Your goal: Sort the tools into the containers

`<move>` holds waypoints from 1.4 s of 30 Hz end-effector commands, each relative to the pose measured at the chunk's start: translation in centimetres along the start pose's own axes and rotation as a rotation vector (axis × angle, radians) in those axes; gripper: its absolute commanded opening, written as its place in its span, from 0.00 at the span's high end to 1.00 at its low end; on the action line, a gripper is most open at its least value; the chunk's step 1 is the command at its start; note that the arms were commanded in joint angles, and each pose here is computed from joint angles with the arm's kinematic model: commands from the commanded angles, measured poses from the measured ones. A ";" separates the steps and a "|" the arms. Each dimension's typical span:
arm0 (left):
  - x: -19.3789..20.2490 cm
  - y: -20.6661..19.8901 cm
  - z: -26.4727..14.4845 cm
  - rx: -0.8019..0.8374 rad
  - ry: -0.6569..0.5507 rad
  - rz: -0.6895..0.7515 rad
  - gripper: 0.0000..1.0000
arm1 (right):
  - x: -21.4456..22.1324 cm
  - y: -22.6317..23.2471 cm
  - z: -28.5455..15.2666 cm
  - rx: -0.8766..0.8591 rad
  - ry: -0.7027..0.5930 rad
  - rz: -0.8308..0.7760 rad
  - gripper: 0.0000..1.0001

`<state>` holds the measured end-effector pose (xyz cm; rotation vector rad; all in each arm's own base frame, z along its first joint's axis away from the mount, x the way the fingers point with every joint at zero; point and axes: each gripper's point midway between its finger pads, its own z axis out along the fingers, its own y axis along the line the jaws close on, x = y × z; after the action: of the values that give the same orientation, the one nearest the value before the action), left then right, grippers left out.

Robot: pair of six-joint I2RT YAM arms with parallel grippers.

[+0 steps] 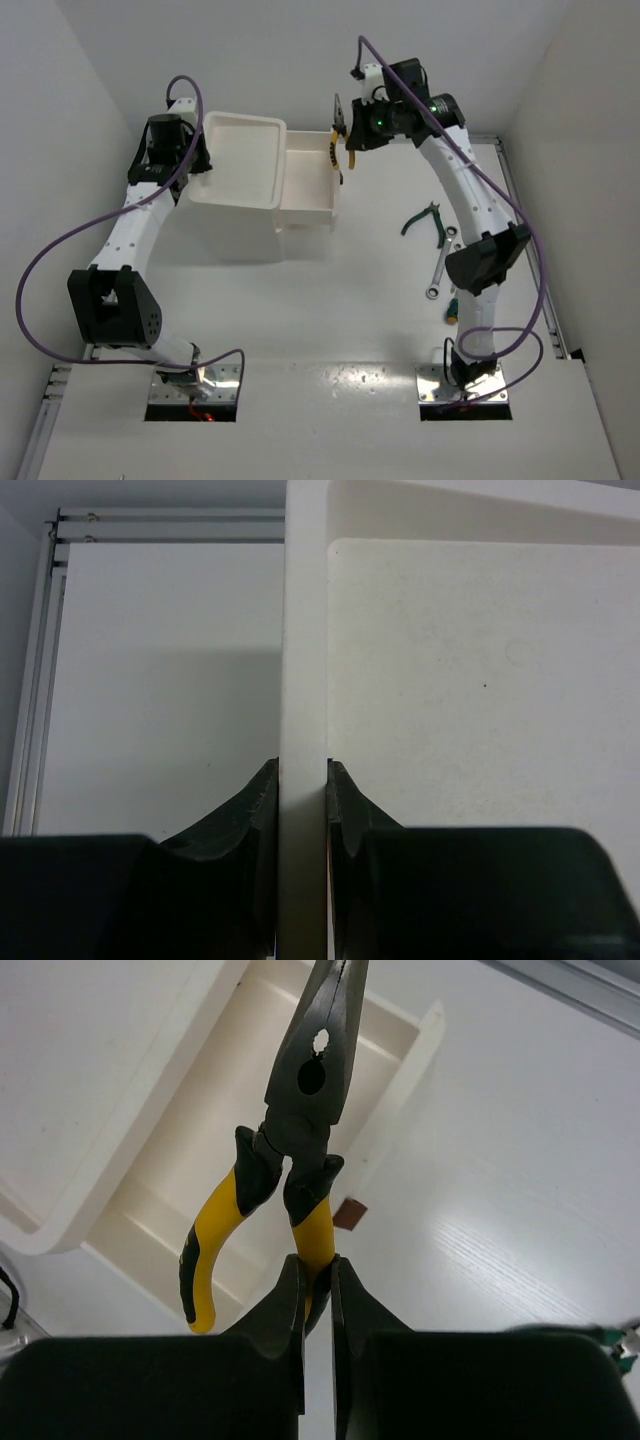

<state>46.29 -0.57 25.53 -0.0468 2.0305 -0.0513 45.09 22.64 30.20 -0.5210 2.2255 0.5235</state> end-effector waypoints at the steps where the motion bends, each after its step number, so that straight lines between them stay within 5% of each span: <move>1: 7.6 -0.7 -1.0 0.014 0.262 -0.062 1.00 | -4.2 1.9 -1.2 -0.045 -0.136 -0.066 1.00; 22: 8.5 -0.4 -1.2 0.000 0.265 -0.061 1.00 | 1.5 6.0 8.4 -0.221 0.071 0.194 1.00; 29: 8.8 -0.5 -1.0 0.008 0.275 -0.062 1.00 | 0.4 5.8 8.6 -0.214 0.031 0.172 0.46; 33: 8.7 -0.7 -0.8 0.017 0.276 -0.063 1.00 | -1.2 7.5 7.3 -0.310 -0.030 0.150 0.39; 37: 8.8 -0.7 -0.3 0.016 0.285 -0.064 1.00 | -5.8 9.9 1.7 -0.421 -0.239 0.091 0.58; 42: 8.6 -0.8 0.2 0.025 0.287 -0.065 1.00 | -9.2 5.0 -1.5 -0.215 -0.405 0.076 1.00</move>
<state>45.71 -0.14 25.49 -0.0758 2.0271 -0.0325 45.76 31.45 30.72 -0.4669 2.0688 0.9436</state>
